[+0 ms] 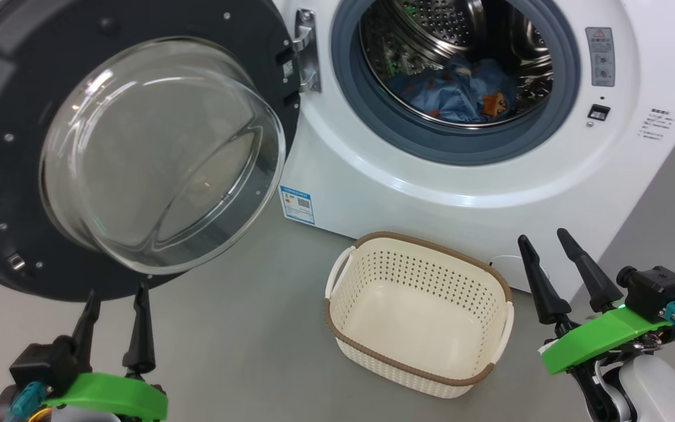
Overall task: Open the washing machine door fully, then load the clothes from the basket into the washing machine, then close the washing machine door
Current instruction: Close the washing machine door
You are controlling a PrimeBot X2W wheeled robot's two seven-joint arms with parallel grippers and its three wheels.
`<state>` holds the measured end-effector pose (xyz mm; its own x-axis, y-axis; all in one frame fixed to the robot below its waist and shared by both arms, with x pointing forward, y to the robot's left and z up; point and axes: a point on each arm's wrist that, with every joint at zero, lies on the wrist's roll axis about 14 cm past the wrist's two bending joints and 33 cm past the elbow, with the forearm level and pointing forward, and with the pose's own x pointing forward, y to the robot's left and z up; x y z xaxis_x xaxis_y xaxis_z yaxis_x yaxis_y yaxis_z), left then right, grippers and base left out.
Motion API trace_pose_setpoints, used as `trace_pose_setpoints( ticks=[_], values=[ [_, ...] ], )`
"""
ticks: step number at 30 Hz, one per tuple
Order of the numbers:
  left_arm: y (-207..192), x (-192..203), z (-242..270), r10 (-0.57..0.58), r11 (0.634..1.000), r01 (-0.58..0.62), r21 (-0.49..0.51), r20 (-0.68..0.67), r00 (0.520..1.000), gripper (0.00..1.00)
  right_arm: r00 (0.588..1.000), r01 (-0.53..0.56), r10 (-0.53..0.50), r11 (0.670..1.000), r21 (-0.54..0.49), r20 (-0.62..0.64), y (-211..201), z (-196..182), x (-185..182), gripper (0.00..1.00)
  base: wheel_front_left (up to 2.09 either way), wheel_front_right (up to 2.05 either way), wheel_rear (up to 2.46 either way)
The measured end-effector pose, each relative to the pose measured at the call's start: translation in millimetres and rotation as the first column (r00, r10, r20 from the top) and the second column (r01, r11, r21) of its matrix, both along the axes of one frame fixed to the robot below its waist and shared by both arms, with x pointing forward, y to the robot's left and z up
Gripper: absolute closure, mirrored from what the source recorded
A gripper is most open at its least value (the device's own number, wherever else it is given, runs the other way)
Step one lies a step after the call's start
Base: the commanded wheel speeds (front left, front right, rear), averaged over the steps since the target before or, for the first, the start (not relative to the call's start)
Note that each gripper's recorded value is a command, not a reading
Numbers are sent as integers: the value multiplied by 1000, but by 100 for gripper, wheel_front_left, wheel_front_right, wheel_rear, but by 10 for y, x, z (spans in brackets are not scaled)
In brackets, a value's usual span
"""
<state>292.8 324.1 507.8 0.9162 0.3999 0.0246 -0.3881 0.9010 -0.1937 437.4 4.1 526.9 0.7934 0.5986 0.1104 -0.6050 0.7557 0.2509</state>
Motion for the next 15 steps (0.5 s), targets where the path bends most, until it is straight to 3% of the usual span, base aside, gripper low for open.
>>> trace_pose_setpoints(
  ticks=[15],
  values=[
    [142,-214,-54,78,997,-78,-1,-19,997,0,998,-64,64,998,-8,-6,229,-29,-44,0,0,0,0]
  ],
)
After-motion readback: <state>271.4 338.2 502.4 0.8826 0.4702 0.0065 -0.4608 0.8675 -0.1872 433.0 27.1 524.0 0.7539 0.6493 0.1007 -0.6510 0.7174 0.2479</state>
